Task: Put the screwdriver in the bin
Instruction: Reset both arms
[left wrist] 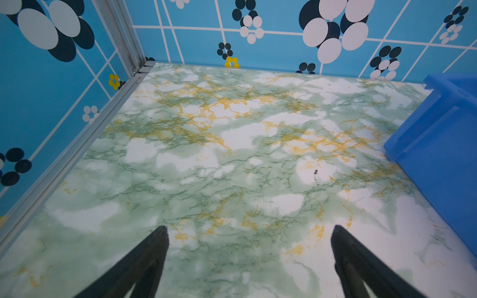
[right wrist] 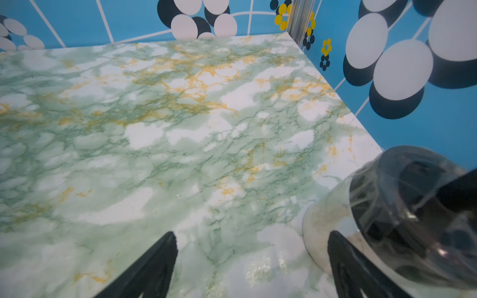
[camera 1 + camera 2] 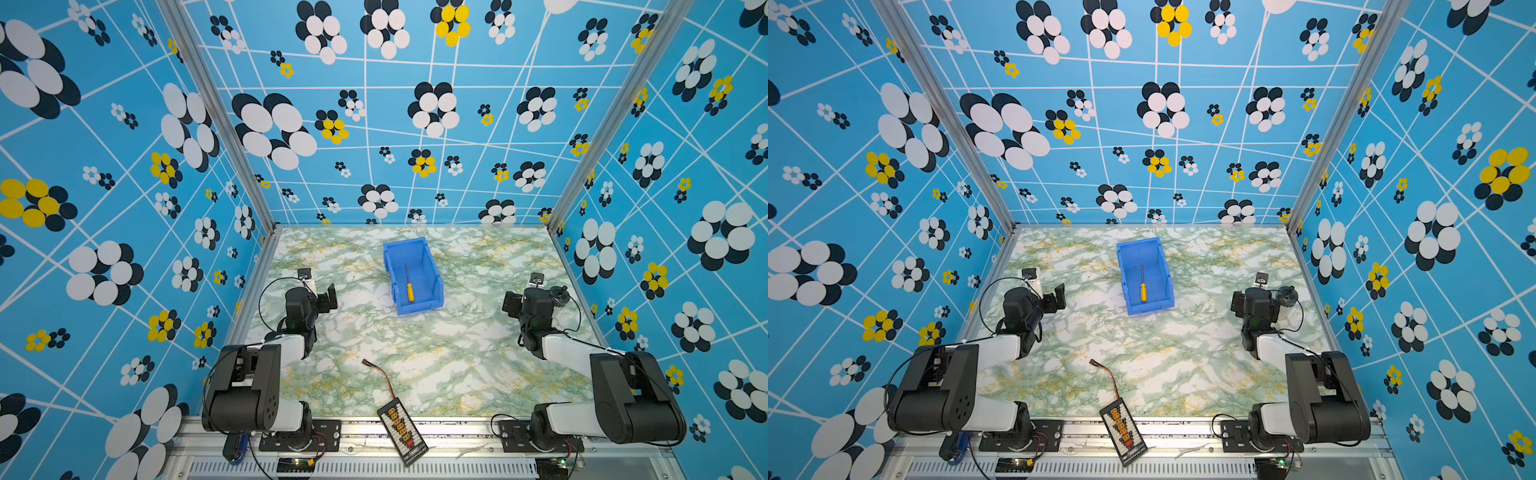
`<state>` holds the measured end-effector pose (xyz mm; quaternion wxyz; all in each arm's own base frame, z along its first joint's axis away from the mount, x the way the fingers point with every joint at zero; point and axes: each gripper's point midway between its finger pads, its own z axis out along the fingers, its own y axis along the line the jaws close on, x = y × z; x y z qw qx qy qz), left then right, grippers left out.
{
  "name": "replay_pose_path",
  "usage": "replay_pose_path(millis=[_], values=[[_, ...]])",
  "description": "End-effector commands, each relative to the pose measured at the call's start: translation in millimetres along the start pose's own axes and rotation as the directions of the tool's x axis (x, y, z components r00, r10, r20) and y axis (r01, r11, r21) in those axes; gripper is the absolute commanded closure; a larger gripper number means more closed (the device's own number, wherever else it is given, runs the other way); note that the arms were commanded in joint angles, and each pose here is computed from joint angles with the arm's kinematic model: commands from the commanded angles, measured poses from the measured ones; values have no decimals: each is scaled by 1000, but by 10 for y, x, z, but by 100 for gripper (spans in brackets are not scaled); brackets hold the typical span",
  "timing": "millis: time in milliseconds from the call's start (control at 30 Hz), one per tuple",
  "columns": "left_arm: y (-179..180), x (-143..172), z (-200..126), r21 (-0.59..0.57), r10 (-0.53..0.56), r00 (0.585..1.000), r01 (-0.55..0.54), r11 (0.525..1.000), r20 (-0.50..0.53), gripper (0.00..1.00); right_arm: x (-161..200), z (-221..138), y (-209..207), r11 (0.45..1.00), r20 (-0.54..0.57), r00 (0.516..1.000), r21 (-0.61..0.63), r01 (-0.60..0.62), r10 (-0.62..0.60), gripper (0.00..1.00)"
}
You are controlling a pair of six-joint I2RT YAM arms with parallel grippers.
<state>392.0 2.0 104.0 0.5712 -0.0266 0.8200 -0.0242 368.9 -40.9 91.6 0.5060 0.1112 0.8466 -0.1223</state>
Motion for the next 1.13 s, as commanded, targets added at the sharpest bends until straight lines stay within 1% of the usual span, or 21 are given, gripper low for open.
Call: replay_pose_path(millis=[0,67,100,133,200,300,400,600,800,1100], values=[[33,-8,-25,-8,21,996,-21,1000,87,1,-284,17,77,999,116,993,-44,-12,17,6],[-47,2,-68,10,50,993,-51,999,105,1,-248,84,38,998,138,989,-41,-40,45,5],[-80,11,-85,12,68,991,-70,997,113,1,-173,136,27,998,124,991,-33,-49,53,4],[-117,26,-95,18,87,989,-90,996,118,1,-185,131,34,998,155,986,-41,-51,57,1],[-187,55,-105,29,118,984,-123,992,136,1,-139,133,58,997,159,986,-59,-48,57,1],[-296,80,-124,49,159,978,-166,985,133,1,-137,128,59,997,169,984,-62,-48,58,1],[-213,64,-71,3,142,984,-143,990,111,1,-120,128,61,997,158,986,-61,-40,49,1],[-133,54,15,-32,124,990,-122,992,69,1,-126,137,95,997,154,987,-75,-25,36,1],[-128,56,57,-19,112,993,-112,994,46,1,-125,144,171,994,146,989,-112,-4,20,1],[-136,57,52,-14,114,992,-114,993,49,1,-126,144,223,990,143,990,-139,12,8,1]])
